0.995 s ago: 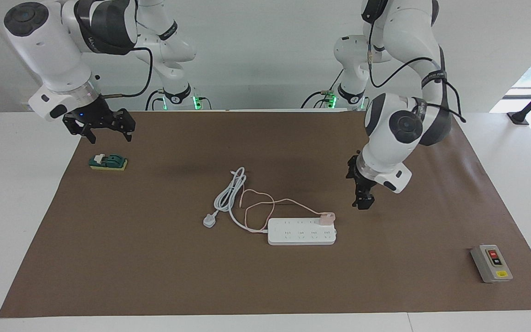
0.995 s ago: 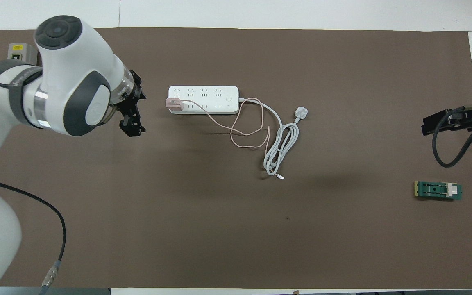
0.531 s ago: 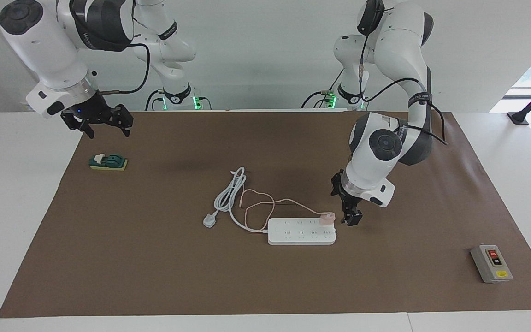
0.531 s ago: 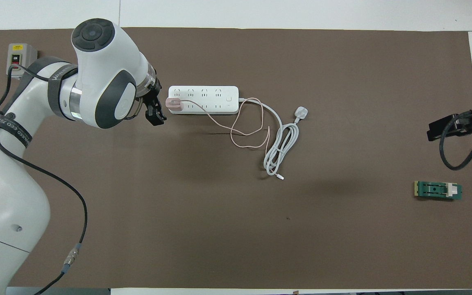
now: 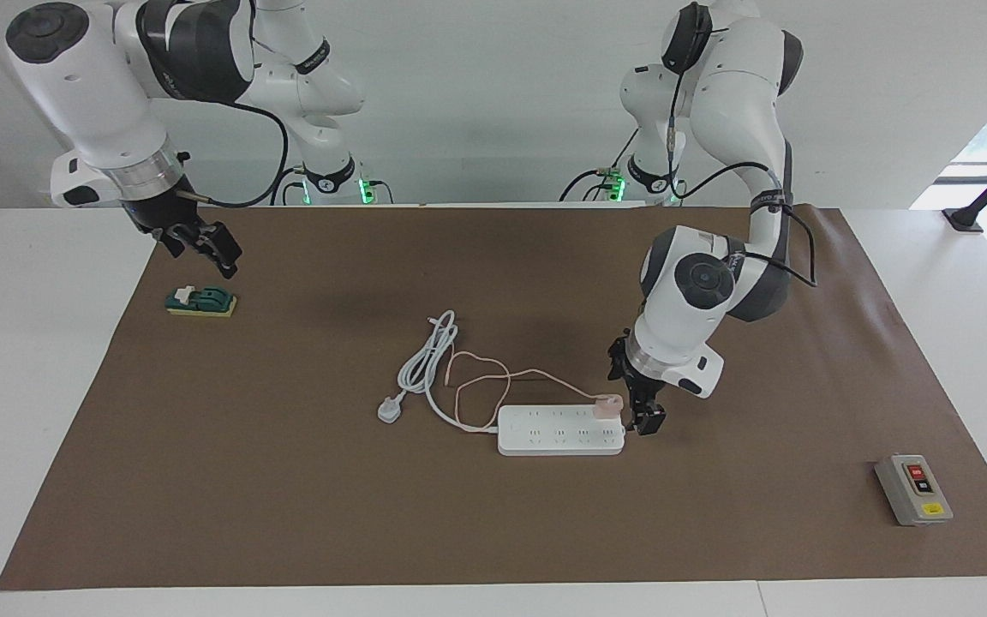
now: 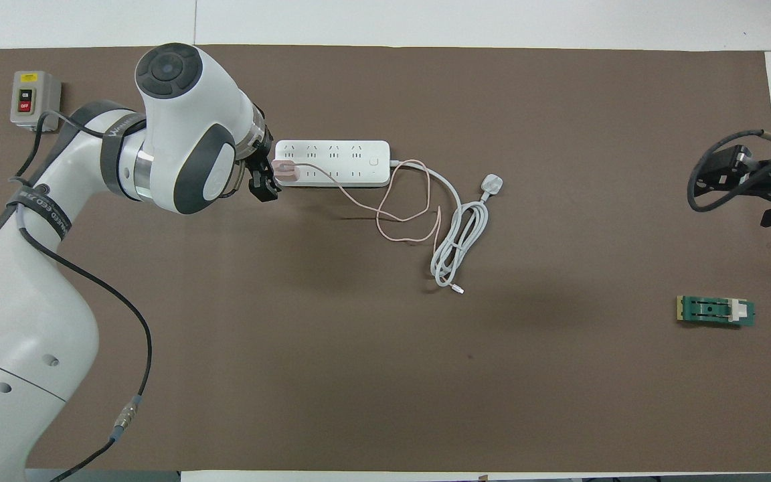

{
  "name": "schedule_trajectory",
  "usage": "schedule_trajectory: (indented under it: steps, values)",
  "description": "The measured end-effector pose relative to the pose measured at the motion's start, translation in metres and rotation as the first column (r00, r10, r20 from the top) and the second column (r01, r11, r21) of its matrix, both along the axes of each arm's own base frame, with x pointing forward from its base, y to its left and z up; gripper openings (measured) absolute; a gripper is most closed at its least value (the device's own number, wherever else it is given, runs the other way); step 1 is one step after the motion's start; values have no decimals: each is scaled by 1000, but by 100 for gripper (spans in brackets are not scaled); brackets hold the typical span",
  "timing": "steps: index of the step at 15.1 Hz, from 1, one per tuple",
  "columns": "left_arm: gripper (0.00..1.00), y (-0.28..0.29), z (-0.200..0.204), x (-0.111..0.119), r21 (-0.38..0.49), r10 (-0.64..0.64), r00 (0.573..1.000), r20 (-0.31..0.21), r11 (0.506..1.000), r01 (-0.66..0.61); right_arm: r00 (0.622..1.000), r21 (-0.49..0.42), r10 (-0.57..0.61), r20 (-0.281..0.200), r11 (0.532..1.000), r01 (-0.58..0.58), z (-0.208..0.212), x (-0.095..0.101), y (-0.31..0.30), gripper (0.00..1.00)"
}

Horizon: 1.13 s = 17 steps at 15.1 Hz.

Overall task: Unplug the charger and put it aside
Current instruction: 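Reach the right gripper onto the white power strip while the left gripper holds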

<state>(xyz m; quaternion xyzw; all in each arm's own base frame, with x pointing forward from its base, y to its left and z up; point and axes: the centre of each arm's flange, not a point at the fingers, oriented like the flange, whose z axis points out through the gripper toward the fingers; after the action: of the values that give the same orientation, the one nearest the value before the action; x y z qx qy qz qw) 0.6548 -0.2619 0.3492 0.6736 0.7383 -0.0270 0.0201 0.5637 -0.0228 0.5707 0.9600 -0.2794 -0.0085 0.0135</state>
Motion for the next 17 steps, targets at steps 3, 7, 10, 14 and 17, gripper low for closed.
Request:
schedule_trajectory:
  steps: [3,7,10,14,17]
  values:
    - [100,-7,-18,-10,6,-12,1000,-12,1000,12,963,39,-269,-9,962,269,-21,12,27,100]
    - [100,-9,-19,-8,-9,9,1000,18,1000,-9,813,141,-578,-74,801,582,-60,36,80,100]
    - [69,-10,-20,-8,-15,14,999,29,1000,-14,703,197,-704,-104,678,708,-89,55,129,100]
    - [11,-10,-20,-7,-15,12,999,44,1000,-12,611,272,-770,-181,558,784,-123,70,189,100]
    - [2,-11,-20,-8,-5,-2,999,52,1000,2,613,280,-759,-222,552,785,-141,91,221,100]
